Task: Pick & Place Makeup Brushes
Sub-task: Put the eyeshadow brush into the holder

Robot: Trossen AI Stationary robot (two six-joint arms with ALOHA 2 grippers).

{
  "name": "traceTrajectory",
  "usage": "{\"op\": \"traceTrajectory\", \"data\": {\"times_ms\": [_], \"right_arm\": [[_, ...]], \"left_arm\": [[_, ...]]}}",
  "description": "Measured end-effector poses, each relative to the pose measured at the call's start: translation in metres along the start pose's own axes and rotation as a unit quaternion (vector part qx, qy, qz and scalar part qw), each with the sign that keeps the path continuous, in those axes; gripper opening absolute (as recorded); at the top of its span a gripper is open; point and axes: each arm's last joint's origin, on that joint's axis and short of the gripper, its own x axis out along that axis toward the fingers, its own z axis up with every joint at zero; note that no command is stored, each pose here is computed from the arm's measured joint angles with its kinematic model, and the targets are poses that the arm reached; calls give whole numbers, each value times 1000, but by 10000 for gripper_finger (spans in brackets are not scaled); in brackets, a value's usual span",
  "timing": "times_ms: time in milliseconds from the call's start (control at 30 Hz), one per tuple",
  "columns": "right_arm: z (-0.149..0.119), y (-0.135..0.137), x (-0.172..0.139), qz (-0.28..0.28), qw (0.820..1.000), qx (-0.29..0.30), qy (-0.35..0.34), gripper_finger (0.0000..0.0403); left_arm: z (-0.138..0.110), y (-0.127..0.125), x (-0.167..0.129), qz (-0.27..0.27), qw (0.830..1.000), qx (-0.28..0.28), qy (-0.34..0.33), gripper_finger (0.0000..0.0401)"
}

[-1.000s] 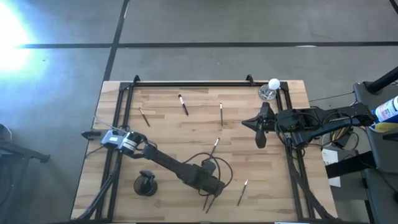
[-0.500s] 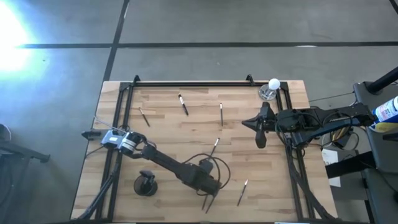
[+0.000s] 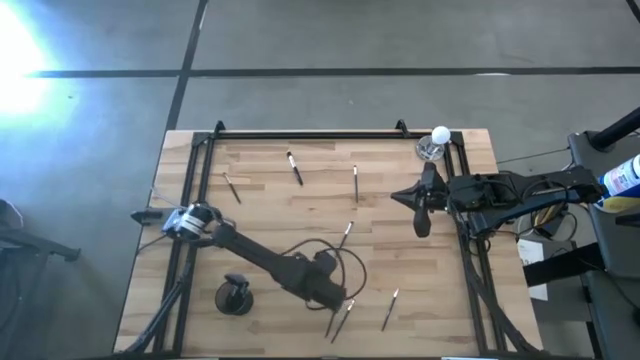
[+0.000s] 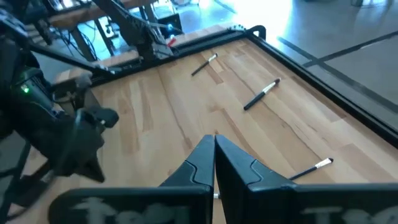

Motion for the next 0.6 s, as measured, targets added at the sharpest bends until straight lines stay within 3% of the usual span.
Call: {"op": "traceTrajectory", "data": {"times_ms": [133, 333, 500, 600], "right_arm": [[1, -2, -5, -5, 1000, 2, -7, 8], [-2, -4, -6, -11, 1000, -2, 4, 8], [-2, -4, -6, -12, 1000, -2, 4, 8], [-2, -4, -6, -13, 1000, -2, 5, 8]], "left_arm": [[-8, -11, -11, -96, 994, 48, -30, 0], [-21, -26, -19, -195, 965, 148, -91, 0], [-34, -29, 11, -215, 937, 252, -108, 0], [-40, -23, 25, -202, 929, 292, -104, 0]]}}
